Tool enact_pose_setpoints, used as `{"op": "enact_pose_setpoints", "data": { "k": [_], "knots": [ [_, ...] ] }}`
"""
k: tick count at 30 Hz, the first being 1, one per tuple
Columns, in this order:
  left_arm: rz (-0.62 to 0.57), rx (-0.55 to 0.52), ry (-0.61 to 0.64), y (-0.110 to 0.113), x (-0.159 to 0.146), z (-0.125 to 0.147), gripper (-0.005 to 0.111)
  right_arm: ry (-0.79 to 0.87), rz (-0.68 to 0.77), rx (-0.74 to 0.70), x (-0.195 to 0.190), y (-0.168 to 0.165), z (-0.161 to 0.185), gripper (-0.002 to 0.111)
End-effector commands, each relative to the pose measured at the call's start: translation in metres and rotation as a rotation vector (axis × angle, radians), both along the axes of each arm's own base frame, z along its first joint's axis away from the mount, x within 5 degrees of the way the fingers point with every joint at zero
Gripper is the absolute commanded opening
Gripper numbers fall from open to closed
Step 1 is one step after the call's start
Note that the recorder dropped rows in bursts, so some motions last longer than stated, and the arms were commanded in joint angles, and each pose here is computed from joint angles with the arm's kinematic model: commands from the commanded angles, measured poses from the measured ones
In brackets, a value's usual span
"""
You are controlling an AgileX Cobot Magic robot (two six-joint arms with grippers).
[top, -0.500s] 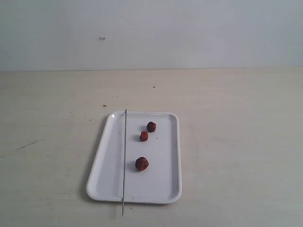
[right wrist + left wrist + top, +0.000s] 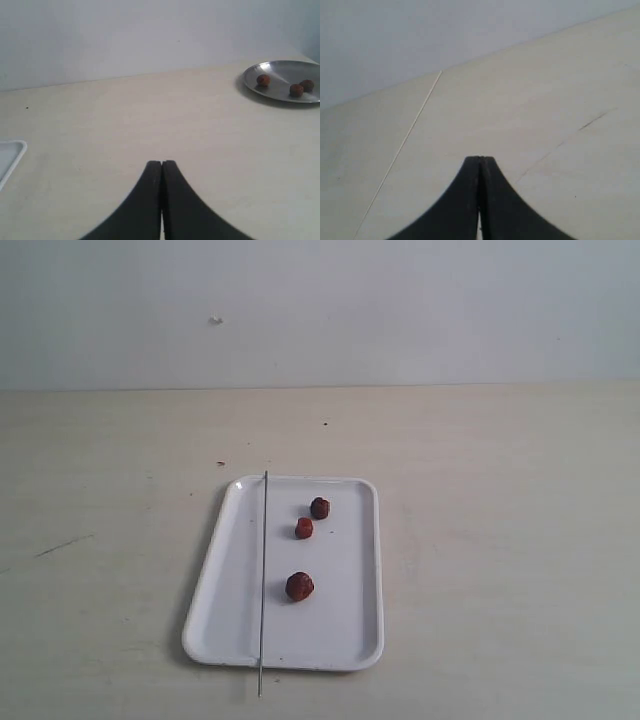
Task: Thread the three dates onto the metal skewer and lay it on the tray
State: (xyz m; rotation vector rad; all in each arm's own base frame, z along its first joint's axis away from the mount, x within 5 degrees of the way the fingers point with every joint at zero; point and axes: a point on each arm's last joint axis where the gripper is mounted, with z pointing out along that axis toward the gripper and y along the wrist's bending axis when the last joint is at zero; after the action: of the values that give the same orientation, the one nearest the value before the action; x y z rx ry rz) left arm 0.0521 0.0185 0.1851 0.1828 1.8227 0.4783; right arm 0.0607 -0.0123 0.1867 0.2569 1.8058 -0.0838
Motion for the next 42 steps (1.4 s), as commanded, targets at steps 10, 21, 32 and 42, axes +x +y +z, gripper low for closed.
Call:
{"op": "enact_pose_setpoints", "data": {
  "k": [10, 21, 32, 42],
  "knots": [
    [-0.183, -0.012, -0.360, -0.016, 0.005, 0.031, 0.000, -0.009, -0.005, -0.001, 0.000, 0.000, -0.001, 0.000],
    [-0.259, -0.996, -0.628, -0.021, 0.001, 0.049, 0.000, -0.009, -0.005, -0.001, 0.000, 0.000, -0.001, 0.000],
    [-0.062, -0.800, -0.295, -0.013, 0.060, 0.103, 0.000, -0.009, -0.005, -0.001, 0.000, 0.000, -0.001, 0.000],
    [0.279, -0.348, 0.481, 0.017, 0.138, 0.101, 0.000, -0.009, -0.005, -0.001, 0.000, 0.000, -0.001, 0.000]
  ]
}}
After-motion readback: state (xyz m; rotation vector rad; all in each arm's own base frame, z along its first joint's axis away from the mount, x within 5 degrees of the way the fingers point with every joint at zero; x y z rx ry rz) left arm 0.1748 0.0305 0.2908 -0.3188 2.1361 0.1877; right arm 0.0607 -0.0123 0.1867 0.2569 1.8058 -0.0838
